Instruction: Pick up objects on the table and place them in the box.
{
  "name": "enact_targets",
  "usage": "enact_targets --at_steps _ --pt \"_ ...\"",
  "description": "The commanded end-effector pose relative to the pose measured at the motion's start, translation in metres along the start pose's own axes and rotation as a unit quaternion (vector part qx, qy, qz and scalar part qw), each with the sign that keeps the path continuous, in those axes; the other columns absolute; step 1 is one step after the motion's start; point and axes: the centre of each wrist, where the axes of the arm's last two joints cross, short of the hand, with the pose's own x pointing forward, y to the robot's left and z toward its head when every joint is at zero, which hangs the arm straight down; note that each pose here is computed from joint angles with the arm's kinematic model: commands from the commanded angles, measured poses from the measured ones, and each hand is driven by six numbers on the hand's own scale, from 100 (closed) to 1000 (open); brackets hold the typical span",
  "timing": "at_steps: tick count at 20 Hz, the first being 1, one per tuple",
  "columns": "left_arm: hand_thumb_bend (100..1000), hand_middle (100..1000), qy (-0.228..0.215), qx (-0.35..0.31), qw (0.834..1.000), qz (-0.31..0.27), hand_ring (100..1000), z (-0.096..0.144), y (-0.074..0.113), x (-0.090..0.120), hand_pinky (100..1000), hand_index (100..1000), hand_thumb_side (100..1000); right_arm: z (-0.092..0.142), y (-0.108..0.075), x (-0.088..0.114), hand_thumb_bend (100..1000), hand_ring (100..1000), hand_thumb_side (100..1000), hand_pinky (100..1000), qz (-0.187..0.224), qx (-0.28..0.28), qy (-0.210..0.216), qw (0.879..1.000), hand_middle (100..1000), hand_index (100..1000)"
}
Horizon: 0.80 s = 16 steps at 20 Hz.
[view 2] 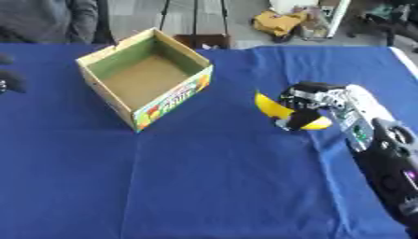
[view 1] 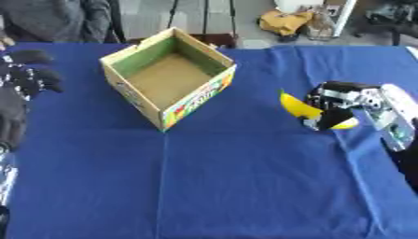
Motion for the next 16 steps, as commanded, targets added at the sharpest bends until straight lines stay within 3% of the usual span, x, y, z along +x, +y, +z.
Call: enact_targets --at_steps 1,4,9,16 --pt "591 632 -0.012 -0.007 1.0 -0.008 569 -0.004 0.003 0.007 537 706 1000 0.012 -0.028 0.0 100 531 456 556 0.018 -0.036 0.005 0.999 516 653" --pt "591 632 -0.011 -0.01 1.0 -0.008 569 -0.004 0.002 0.007 537 706 1000 0.013 -0.04 0.007 100 531 459 558 0.027 -0.052 0.001 0.998 515 653" --pt "588 632 -0.011 -0.014 1.0 -0.008 570 -0.004 0.001 0.007 537 706 1000 0.013 -0.045 0.01 100 536 474 561 0.031 -0.061 -0.003 0.998 516 654" --pt "589 633 -0.021 -0.041 0.999 -0.005 570 -0.012 -0.006 0.013 537 706 1000 0.002 -0.092 0.044 100 538 491 563 0.059 -0.133 -0.014 0.989 511 653"
